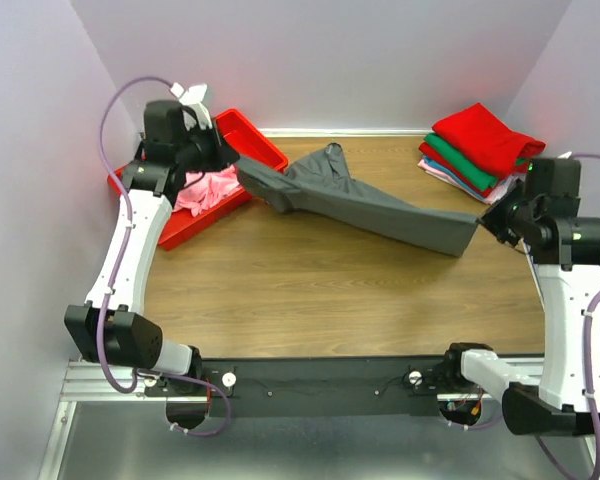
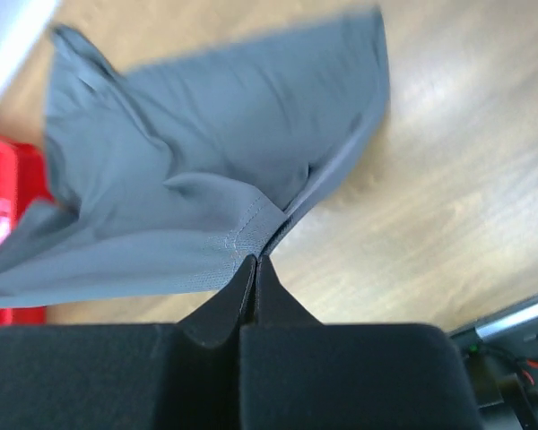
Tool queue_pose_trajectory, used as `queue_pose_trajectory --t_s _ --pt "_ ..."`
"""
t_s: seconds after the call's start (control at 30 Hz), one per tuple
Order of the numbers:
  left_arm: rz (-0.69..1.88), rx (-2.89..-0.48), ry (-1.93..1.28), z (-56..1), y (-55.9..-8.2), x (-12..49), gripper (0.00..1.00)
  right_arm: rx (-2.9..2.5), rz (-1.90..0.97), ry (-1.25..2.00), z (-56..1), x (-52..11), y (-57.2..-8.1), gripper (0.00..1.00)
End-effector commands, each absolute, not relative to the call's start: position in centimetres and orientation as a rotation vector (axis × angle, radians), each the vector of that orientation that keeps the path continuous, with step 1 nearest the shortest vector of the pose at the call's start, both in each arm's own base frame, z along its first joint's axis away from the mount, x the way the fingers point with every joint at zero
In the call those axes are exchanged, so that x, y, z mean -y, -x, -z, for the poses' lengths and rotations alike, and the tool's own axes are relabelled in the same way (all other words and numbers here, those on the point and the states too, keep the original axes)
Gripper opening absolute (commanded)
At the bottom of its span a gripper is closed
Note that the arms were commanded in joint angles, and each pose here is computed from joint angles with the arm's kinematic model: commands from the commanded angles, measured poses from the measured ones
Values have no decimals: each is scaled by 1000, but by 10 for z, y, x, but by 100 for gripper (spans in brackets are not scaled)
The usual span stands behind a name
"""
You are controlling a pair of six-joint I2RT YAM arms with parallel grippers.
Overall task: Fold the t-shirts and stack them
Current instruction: Flatten the tshirt out
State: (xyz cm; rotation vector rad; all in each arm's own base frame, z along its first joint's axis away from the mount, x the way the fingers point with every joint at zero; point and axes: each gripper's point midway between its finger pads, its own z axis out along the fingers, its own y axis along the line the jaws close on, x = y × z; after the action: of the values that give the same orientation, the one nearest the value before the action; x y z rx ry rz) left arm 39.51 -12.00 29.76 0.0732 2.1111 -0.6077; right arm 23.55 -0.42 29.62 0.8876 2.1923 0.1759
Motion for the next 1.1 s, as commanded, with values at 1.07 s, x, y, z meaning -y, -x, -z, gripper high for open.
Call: queue_pose_trajectory --t_s 1.07 --pt "814 -1455 -246 -564 -405 163 0 -1767 -110 -590 -443 34 -412 1"
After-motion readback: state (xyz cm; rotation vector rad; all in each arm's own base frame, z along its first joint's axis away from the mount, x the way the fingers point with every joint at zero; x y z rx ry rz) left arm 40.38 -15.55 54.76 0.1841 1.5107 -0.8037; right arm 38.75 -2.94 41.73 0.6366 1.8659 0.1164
